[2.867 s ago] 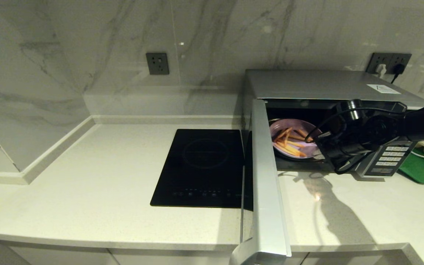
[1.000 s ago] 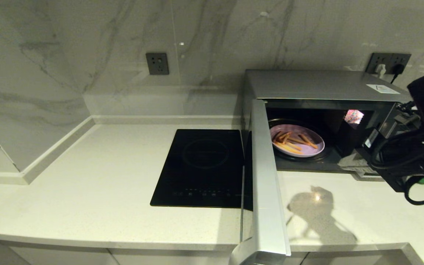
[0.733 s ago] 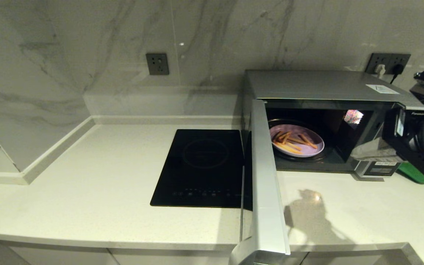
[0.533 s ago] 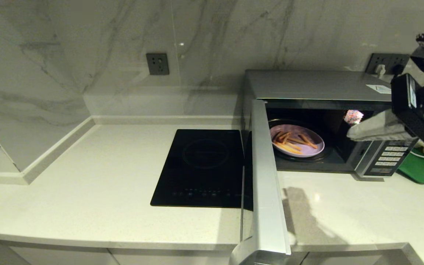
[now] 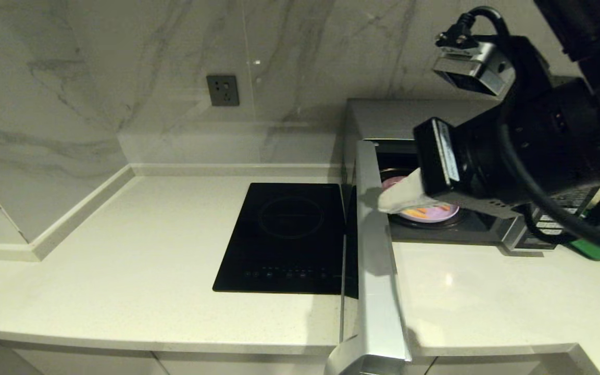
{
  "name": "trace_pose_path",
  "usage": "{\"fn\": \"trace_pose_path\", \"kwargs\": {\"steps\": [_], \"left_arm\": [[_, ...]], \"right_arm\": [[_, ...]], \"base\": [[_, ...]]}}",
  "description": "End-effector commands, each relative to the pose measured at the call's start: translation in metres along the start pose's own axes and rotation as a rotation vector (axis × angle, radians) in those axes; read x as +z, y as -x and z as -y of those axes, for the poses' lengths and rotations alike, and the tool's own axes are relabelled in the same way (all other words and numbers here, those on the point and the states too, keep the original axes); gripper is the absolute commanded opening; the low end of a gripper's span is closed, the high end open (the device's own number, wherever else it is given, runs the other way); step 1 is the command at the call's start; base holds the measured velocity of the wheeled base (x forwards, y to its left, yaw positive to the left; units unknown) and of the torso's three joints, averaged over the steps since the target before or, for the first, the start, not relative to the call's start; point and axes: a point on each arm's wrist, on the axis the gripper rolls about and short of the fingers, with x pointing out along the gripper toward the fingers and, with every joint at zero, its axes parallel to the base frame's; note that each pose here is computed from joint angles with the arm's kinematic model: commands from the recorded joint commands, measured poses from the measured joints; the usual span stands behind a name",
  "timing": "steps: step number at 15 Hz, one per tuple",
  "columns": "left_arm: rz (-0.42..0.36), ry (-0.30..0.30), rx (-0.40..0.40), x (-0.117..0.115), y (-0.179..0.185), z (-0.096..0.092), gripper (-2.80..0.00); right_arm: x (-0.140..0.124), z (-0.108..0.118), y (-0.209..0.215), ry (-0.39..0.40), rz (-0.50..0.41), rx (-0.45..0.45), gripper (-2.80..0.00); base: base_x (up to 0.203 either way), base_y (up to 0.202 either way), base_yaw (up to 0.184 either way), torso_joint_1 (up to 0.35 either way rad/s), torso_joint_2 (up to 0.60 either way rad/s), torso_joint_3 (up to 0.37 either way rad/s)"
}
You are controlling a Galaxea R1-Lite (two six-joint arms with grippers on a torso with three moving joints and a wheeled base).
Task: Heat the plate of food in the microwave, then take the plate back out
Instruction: Close the microwave oven
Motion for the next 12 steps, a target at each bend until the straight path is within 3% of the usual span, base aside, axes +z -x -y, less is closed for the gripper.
{"fn": "trace_pose_path", "kwargs": {"steps": [1,7,12], "left_arm": [[0.001,0.0,0.0,0.0,0.0,0.0,-2.8],[0.001,0.0,0.0,0.0,0.0,0.0,-2.8],[0.001,0.0,0.0,0.0,0.0,0.0,-2.8]], "right_arm": [[-0.007,-0.015,-0.02,0.044,-0.035,0.017,-2.8],[-0.012,-0.016,-0.052,0.046,-0.102,-0.033,-2.8],[-0.019,-0.009,-0.062,0.039,-0.099,-0.134,-2.8]], "base": [[0.0,0.0,0.0,0.0,0.0,0.0],[0.0,0.0,0.0,0.0,0.0,0.0],[0.0,0.0,0.0,0.0,0.0,0.0]]}}
